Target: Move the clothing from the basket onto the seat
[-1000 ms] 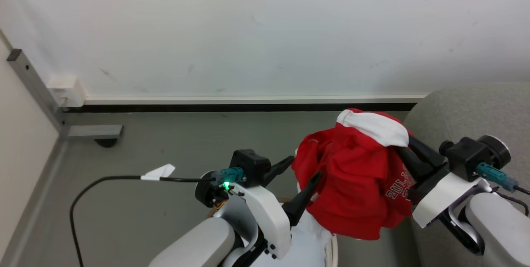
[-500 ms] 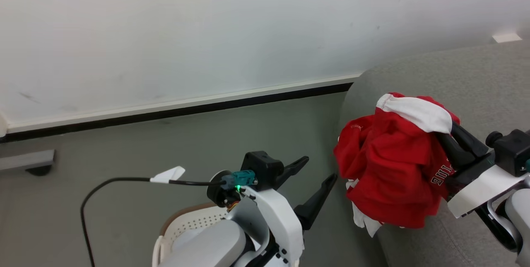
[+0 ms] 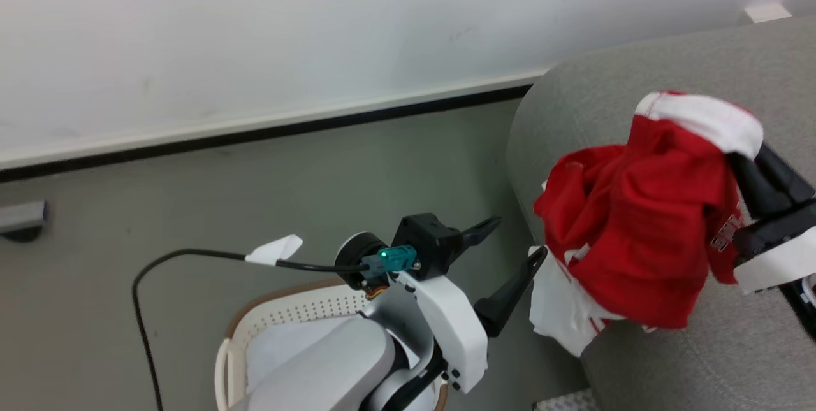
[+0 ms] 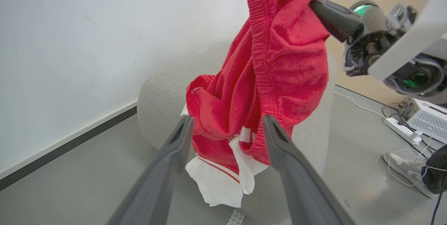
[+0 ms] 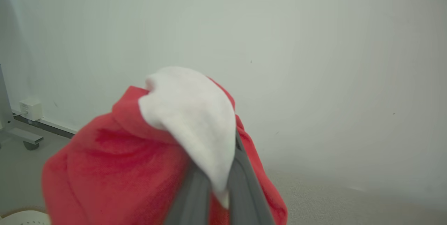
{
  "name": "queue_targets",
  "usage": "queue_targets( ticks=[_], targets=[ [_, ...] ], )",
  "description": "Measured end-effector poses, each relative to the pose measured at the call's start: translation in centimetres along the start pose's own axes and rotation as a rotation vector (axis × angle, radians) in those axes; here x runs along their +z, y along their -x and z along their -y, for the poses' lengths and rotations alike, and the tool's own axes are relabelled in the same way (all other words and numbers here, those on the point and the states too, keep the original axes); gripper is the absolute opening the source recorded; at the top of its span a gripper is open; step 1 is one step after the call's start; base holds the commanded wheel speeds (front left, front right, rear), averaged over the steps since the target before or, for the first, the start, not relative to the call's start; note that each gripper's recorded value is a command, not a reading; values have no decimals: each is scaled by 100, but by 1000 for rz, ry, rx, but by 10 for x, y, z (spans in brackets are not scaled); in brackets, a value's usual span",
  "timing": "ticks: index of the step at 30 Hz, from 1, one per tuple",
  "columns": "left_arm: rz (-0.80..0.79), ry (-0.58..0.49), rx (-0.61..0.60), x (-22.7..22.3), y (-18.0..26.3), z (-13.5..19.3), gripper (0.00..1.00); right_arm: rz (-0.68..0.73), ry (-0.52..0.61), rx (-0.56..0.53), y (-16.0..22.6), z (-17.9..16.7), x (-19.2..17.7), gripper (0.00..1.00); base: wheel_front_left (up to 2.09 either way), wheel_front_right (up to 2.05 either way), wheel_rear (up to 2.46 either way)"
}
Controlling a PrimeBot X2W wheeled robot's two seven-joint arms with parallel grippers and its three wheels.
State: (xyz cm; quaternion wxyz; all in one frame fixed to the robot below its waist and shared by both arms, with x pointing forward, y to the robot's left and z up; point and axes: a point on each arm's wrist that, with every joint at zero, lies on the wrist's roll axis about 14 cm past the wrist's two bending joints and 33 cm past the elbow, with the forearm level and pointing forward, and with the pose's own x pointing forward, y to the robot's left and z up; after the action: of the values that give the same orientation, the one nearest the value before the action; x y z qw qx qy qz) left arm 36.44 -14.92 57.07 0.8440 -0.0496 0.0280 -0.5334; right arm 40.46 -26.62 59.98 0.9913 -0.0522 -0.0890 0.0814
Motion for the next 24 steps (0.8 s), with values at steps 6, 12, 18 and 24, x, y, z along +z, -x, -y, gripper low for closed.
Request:
queue_targets(
  ticks=[6, 12, 18, 24],
  targets=[
    [-14, 10, 7, -10, -11, -29, 100, 80, 61, -91, -53, 46, 24, 0, 0, 0, 0],
    [7, -13, 44, -14, -25, -76, 100, 143, 157, -262, -110, 124, 49, 0, 0, 0, 0],
    [32, 4, 106, -28, -29, -125, 100, 151, 187, -464, -149, 197, 47, 0, 0, 0, 0],
    [3, 54, 161, -62, -24, -155, 100, 0, 218, -598, -155, 238, -21, 0, 0, 0, 0]
  ],
)
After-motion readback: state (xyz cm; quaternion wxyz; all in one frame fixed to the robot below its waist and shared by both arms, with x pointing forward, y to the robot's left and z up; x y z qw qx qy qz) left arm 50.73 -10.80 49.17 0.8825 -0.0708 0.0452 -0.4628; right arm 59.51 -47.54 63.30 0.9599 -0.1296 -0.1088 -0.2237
